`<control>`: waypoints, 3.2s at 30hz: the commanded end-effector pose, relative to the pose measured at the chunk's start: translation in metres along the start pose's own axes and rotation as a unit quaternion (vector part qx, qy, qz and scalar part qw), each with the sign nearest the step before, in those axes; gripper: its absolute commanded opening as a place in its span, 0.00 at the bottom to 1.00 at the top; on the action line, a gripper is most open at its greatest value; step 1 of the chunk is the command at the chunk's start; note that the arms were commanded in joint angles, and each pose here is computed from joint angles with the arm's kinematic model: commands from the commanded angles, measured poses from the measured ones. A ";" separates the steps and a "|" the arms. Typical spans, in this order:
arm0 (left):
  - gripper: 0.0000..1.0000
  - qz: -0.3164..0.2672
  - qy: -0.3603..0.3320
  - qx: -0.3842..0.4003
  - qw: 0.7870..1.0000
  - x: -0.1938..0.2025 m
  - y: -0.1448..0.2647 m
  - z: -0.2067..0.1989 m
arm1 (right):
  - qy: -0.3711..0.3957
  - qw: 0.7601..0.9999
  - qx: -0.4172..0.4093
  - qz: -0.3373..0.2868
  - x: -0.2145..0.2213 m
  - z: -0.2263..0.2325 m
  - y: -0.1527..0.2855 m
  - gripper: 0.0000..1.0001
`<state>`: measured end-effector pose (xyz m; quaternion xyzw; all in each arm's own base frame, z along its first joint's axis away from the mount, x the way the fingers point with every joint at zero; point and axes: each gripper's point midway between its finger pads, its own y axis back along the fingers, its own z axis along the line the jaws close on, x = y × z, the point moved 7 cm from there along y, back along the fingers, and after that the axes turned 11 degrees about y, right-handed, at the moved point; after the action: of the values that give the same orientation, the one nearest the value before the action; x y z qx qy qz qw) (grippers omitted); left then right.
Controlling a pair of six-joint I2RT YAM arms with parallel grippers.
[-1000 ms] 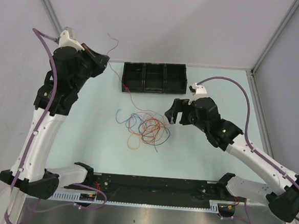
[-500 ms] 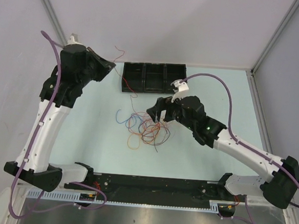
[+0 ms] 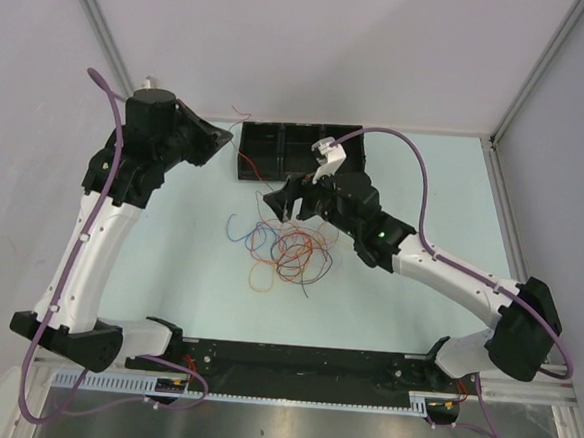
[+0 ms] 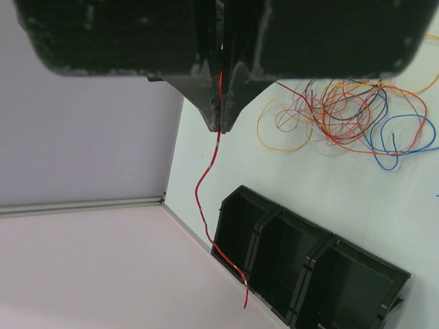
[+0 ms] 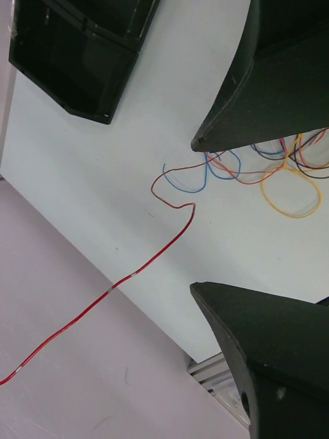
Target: Untangle the cables
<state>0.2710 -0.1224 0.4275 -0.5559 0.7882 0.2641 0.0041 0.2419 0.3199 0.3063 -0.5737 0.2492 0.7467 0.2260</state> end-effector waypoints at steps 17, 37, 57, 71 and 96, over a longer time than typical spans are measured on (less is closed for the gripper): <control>0.00 0.022 0.012 -0.009 1.000 0.004 -0.003 0.012 | 0.045 0.998 -0.012 -0.037 -0.032 0.025 -0.027 0.00; 0.00 0.177 -0.013 -0.061 0.982 0.054 -0.058 0.094 | 0.066 0.982 -0.029 -0.175 -0.201 0.065 0.033 0.00; 0.87 0.156 -0.122 -0.065 0.978 0.041 -0.041 0.112 | 0.129 0.968 0.043 -0.209 -0.264 0.042 0.048 0.00; 0.82 0.114 -0.197 -0.147 0.963 0.051 -0.019 0.207 | 0.162 0.951 0.122 -0.231 -0.291 -0.048 0.017 0.00; 0.82 -0.066 -0.284 -0.015 0.956 0.028 0.049 0.204 | 0.154 0.950 0.191 -0.194 -0.251 -0.196 -0.053 0.00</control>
<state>0.1568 -0.0514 0.2616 -0.5039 0.7225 0.4202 0.2179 0.4740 0.2333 0.4855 -0.6554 0.3286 0.5455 0.4061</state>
